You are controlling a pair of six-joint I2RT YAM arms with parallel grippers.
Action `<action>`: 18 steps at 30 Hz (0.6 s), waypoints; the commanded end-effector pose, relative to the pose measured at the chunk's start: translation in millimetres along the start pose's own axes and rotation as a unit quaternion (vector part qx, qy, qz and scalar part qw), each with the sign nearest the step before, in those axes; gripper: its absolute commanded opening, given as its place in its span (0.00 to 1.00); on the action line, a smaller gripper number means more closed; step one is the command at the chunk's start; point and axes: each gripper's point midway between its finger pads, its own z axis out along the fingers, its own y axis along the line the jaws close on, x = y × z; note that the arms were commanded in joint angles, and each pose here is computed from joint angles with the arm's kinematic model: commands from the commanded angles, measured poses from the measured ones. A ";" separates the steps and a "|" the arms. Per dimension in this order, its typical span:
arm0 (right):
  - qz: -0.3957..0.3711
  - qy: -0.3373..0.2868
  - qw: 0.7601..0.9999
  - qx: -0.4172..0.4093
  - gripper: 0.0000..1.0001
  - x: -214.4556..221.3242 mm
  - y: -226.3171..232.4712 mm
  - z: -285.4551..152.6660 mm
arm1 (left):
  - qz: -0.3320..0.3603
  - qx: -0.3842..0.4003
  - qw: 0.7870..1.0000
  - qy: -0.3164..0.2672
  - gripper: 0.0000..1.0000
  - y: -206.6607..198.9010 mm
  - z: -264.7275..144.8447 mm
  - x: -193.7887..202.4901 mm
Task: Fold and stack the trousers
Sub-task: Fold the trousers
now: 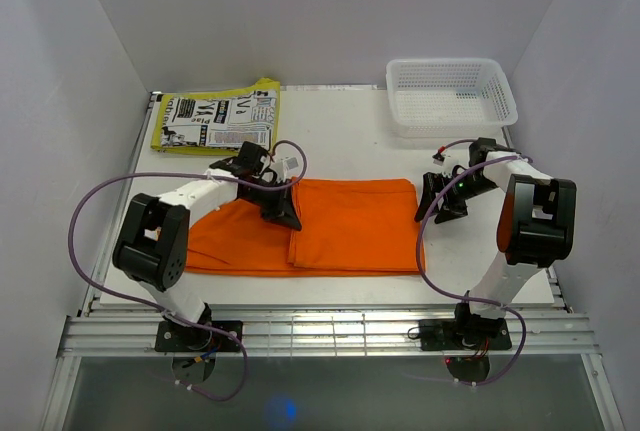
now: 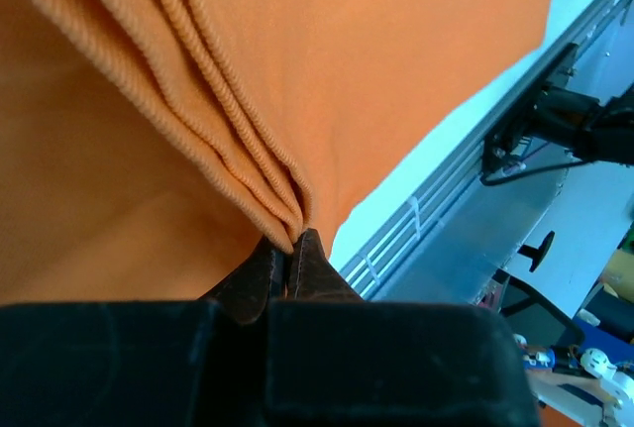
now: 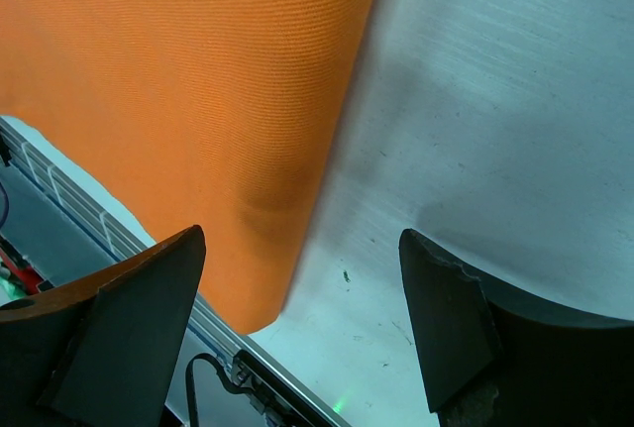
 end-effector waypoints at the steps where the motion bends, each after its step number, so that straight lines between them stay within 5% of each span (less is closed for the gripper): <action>1: 0.001 -0.003 1.000 0.002 0.85 -1.5 -2.2 1.4 | 0.010 0.032 0.999 0.006 0.00 -30.3 -23.7 10.1; 11: 0.004 0.001 1.000 0.009 0.83 0.2 -7.3 4.5 | -0.042 -0.098 0.994 0.031 0.00 74.0 -3.8 20.3; 18: 0.009 0.002 1.000 -0.017 0.72 1.7 -3.8 12.4 | -0.044 -0.093 0.994 0.037 0.00 88.6 11.6 24.4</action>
